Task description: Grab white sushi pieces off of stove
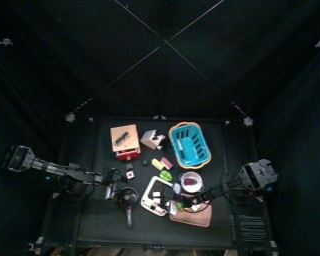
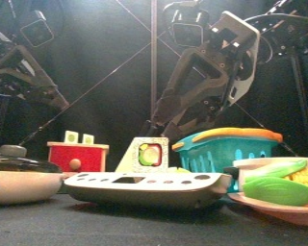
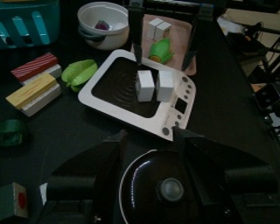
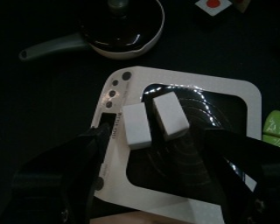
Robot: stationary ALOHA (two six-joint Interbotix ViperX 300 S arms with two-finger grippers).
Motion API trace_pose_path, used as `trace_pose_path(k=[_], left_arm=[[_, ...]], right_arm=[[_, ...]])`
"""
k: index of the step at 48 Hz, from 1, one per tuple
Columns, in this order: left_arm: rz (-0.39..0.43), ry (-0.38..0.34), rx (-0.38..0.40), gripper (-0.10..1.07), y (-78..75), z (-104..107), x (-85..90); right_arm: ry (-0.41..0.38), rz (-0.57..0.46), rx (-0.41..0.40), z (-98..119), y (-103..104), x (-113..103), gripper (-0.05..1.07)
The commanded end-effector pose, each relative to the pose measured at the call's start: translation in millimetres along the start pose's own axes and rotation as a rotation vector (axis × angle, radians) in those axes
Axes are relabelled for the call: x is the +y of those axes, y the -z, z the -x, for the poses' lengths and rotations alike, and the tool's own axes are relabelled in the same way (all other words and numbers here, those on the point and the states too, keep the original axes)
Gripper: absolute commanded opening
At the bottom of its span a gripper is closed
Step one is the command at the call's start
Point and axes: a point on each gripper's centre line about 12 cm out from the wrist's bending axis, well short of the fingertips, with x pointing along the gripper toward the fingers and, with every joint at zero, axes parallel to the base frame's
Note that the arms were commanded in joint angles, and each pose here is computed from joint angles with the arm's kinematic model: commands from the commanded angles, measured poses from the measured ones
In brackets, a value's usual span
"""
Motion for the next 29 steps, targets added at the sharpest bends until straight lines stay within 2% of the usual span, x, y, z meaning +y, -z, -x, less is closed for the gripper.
trace_pose_path(k=[1,11,29], left_arm=[[-0.002,0.003,-0.02,0.84,-6.1,-1.3,-1.2],[0.0,0.002,-0.018,0.84,-5.5,-1.2,-1.0],[0.0,0.002,-0.018,0.84,-5.1,-1.1,-0.9]], right_arm=[[-0.018,-0.011,-0.043,7.8,-18.6,-3.2,1.02],[-0.01,0.015,-0.058,5.2,-24.9,-12.1,1.02],[-0.042,0.037,-0.054,2.4,-28.6,-9.0,1.02]])
